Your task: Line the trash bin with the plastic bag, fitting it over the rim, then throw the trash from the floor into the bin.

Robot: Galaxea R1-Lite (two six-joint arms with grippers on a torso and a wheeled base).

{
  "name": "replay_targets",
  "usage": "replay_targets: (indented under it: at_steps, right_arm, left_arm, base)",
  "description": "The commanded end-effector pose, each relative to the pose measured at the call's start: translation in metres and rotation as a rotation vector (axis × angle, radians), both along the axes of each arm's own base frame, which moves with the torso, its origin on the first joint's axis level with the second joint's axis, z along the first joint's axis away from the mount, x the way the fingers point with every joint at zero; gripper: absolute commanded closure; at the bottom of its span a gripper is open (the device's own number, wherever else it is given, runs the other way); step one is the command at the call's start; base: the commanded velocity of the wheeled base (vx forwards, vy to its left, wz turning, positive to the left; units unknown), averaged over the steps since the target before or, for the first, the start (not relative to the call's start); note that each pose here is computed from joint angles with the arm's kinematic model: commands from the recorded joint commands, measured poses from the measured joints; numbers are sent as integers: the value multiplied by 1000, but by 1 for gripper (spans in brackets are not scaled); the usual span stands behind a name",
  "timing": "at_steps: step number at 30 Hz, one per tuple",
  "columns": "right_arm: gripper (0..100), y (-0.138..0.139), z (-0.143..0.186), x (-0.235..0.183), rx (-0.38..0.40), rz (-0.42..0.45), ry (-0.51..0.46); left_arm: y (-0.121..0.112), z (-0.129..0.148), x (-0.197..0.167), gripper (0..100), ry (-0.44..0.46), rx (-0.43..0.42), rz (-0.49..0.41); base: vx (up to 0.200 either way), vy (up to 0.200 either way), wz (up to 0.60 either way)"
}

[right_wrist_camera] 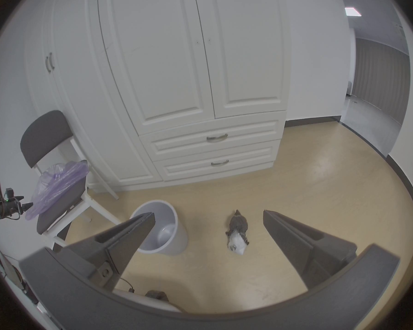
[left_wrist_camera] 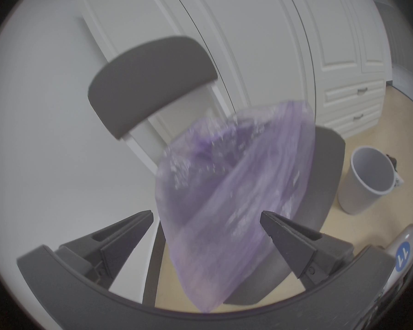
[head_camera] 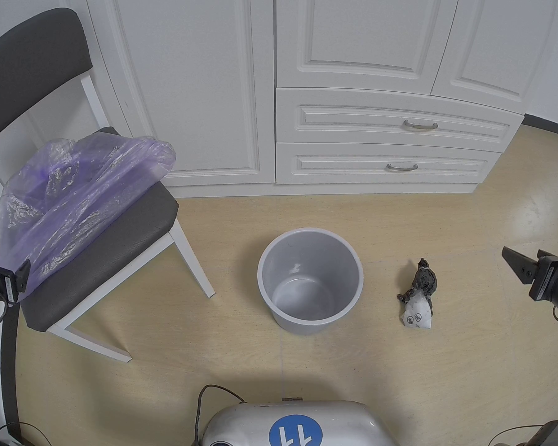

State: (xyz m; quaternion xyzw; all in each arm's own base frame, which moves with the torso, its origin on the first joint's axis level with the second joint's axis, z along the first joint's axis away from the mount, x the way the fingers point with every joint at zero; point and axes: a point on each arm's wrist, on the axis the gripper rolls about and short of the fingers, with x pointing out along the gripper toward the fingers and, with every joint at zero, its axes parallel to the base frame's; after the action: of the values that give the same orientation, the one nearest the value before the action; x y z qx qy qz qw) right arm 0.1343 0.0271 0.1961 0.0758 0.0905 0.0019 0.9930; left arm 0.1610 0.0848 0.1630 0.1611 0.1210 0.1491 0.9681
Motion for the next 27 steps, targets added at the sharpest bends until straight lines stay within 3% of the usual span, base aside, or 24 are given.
replay_targets:
  at_steps: [1,11,16,24,27]
  right_arm:
    - [0,6,-9,6,-6,29,50]
    - [0,7,-10,4,1,29,54]
    - [0,6,-10,3,-1,29,54]
    - [0,9,-15,2,-16,48,105]
    - [0,9,-16,2,-18,52,114]
  left_arm:
    - [5,-12,0,0,61,-28,18]
    - [1,-12,-4,0,62,-25,6]
    - [-12,-7,-19,0,31,0,-18]
    - [-29,-14,-44,0,169,106,-70]
    - [-27,-12,-43,0,184,111,-52]
  base:
    - [0,0,0]
    - [0,0,0]
    - [0,0,0]
    - [0,0,0]
    - [0,0,0]
